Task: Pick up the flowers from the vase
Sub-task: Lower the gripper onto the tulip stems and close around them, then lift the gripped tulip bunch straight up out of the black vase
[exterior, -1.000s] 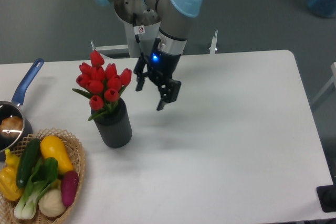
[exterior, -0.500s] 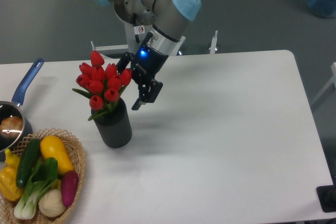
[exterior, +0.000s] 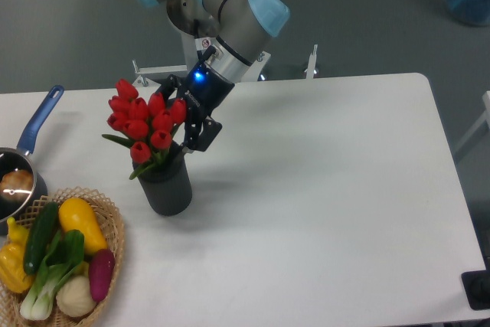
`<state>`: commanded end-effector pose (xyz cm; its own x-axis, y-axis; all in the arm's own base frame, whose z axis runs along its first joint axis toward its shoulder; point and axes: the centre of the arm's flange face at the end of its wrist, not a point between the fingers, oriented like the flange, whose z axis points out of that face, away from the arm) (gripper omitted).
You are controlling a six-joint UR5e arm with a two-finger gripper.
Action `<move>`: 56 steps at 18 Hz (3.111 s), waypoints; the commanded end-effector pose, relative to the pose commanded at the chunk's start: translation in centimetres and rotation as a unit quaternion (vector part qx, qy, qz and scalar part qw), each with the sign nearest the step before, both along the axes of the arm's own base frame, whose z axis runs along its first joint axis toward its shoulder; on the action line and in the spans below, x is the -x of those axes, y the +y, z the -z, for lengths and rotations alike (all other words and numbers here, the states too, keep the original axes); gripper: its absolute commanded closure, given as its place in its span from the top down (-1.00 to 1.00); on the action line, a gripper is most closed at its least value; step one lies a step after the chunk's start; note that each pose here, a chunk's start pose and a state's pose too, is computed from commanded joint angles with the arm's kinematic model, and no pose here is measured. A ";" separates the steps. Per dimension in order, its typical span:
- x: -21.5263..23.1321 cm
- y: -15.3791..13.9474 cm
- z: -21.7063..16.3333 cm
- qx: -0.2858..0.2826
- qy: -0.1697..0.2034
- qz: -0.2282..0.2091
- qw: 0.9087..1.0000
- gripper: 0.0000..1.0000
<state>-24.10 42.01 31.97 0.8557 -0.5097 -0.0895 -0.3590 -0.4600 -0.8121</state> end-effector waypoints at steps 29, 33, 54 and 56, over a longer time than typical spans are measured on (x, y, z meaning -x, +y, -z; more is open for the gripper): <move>3.1 0.7 -9.3 -0.047 -0.060 -0.076 0.994 -1.00; 2.8 0.0 -13.2 -0.061 -0.082 -0.102 0.989 -1.00; 14.1 -12.7 -20.5 -0.035 0.007 -0.278 0.960 -1.00; 18.3 -16.1 -18.6 -0.025 0.013 -0.308 0.951 -1.00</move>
